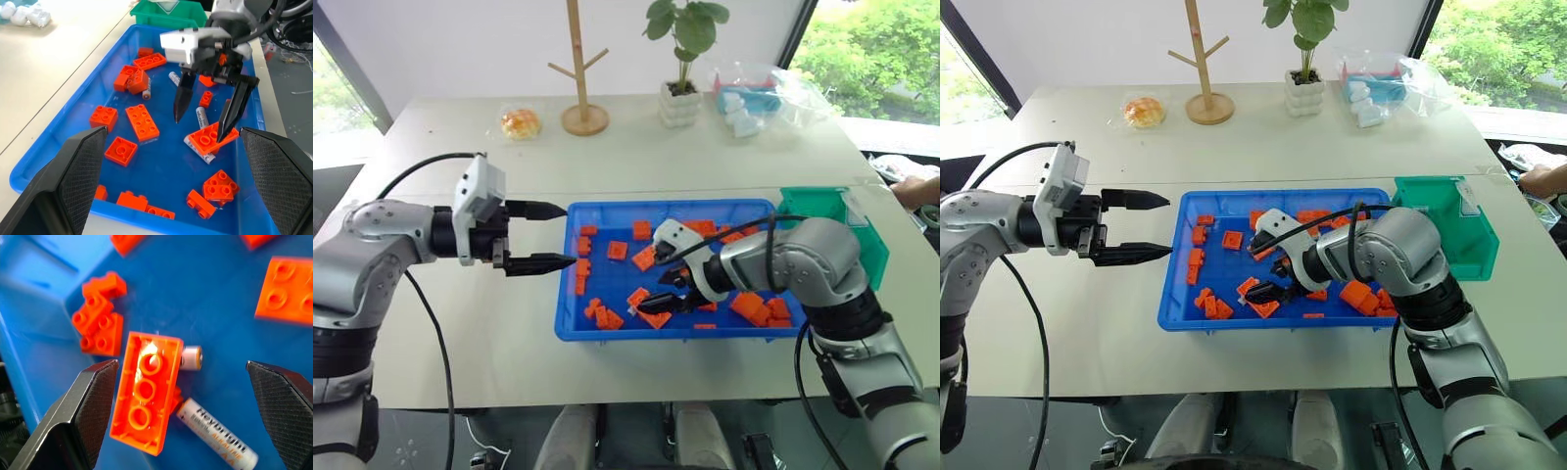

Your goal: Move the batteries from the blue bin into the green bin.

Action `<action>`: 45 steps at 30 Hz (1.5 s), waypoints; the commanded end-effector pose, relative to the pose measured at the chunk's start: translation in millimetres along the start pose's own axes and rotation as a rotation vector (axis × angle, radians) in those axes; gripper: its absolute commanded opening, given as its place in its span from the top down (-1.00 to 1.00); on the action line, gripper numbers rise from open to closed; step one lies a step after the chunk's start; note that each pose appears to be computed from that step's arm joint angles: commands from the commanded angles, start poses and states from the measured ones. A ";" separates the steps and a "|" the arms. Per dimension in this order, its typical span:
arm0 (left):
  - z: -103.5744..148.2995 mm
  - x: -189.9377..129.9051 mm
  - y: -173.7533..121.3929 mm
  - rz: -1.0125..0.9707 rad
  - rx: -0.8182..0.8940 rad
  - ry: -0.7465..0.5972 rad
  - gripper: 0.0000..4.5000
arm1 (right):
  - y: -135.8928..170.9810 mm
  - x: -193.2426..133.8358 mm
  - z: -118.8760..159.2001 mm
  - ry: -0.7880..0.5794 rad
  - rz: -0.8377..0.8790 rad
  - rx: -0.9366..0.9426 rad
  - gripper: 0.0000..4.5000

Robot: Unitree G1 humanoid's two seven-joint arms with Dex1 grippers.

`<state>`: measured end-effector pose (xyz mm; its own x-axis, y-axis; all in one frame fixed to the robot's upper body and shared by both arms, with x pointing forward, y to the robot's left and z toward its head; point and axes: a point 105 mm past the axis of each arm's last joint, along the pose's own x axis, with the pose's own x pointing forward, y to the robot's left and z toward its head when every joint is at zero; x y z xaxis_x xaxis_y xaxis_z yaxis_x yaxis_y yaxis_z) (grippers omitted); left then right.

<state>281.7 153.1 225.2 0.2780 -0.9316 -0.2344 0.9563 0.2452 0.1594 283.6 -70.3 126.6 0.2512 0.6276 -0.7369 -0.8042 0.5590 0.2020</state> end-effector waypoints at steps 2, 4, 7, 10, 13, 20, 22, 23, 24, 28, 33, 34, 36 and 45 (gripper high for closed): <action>8.4 0.6 0.4 -0.009 0.036 -0.018 -1.00 | 6.0 -0.4 3.4 -0.013 0.026 -0.007 -0.91; 8.8 0.6 0.7 -0.008 0.039 -0.019 -1.00 | 6.1 0.9 2.2 -0.010 0.030 0.000 -0.91; 9.1 0.5 1.2 -0.005 0.043 -0.020 -1.00 | 5.3 4.3 0.0 -0.001 0.033 0.015 -0.91; 10.1 -0.1 2.5 0.001 0.049 -0.022 -1.00 | 4.6 9.2 -1.5 0.008 0.035 0.031 -0.91; 10.5 -0.3 2.9 0.006 0.055 -0.022 -1.00 | 5.4 13.2 -5.1 0.019 0.045 0.045 -0.91; 10.6 -2.1 4.8 0.021 0.062 -0.017 -1.00 | 2.1 14.2 -5.5 0.018 0.040 0.064 -0.10; 10.3 -2.7 5.3 0.025 0.064 -0.015 -1.00 | 0.9 13.5 -5.1 0.016 0.035 0.065 0.36; 10.1 -3.0 5.8 0.027 0.066 -0.015 -1.00 | 0.3 13.4 -5.0 0.016 0.033 0.066 0.59; 10.1 -3.2 6.3 0.028 0.066 -0.015 -1.00 | -0.1 13.0 -5.1 0.016 0.031 0.066 0.80; 10.1 -2.8 8.0 0.032 0.070 -0.017 -1.00 | -0.5 8.8 -3.6 0.007 0.034 0.060 1.00; 10.3 -1.1 9.4 0.028 0.076 -0.020 -1.00 | -4.3 -3.1 20.3 -0.056 0.025 0.047 1.00; 10.5 -0.7 9.7 0.028 0.078 -0.021 -1.00 | -5.5 -4.2 28.4 -0.077 0.022 0.045 1.00; 11.0 -0.2 10.7 0.027 0.082 -0.022 -1.00 | -7.5 -3.5 44.2 -0.118 0.019 0.041 1.00; 12.6 0.6 10.3 0.034 0.089 -0.026 -1.00 | -16.5 28.0 103.3 -0.272 0.006 0.021 1.00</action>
<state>293.2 152.2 228.5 0.2981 -0.9299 -0.2155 0.9459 0.2574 0.1977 352.6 -10.8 157.0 0.3575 0.7371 -0.5734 -0.7780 0.5747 0.2537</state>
